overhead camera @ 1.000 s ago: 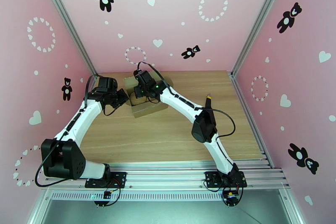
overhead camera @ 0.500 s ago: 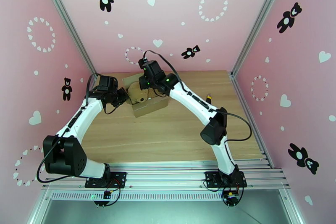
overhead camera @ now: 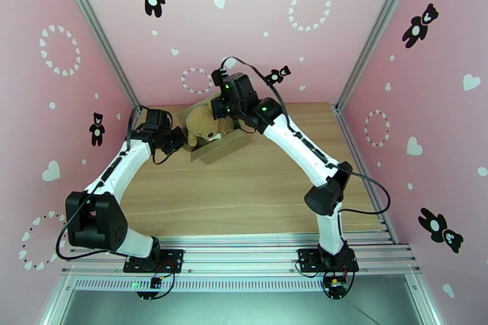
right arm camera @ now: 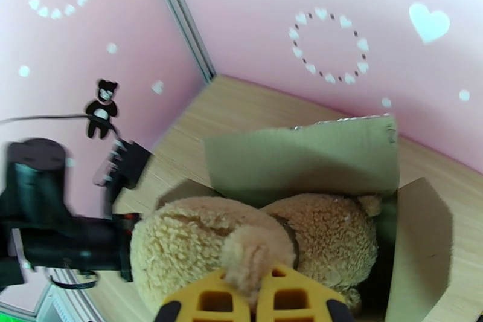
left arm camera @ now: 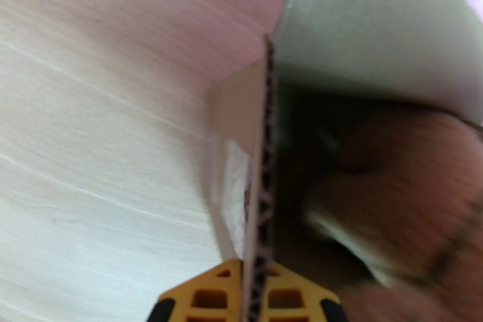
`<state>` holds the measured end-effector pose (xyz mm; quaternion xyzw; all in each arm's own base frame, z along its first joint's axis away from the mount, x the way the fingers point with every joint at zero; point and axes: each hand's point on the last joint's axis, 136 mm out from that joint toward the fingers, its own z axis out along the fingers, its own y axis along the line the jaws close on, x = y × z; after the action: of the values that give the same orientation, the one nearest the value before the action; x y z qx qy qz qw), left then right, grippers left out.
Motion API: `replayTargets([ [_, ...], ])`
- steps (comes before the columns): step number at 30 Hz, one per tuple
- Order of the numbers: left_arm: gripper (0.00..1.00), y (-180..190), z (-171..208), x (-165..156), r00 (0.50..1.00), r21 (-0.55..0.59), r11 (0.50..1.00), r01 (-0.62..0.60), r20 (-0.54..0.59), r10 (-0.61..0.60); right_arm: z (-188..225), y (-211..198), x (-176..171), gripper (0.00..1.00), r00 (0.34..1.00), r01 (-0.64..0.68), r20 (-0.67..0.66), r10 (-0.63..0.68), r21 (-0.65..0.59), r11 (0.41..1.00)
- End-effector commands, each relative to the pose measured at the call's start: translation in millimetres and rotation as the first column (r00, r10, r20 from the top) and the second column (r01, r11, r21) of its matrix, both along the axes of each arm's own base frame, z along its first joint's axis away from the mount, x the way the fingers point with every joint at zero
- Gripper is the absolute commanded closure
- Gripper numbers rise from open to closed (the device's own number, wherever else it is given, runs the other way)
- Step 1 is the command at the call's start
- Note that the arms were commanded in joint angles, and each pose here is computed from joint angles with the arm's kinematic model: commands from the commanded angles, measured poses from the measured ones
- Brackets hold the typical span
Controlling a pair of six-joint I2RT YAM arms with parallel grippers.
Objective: Unpack the express box
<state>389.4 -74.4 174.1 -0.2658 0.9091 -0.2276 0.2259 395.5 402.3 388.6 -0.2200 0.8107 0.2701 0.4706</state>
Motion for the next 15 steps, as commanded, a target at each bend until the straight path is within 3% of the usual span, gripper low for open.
replayTargets([
  [1,1.00,10,-17,-7,0.997,0.045,0.999,-0.026,-0.071,0.029,82,-15,-25,1.00,0.991,-0.061,0.127,0.043,0.137,0.989],
  [15,1.00,20,-24,-6,0.994,0.096,0.994,-0.051,-0.089,0.060,113,-31,-40,1.00,0.988,-0.120,0.121,0.093,0.237,0.964],
])
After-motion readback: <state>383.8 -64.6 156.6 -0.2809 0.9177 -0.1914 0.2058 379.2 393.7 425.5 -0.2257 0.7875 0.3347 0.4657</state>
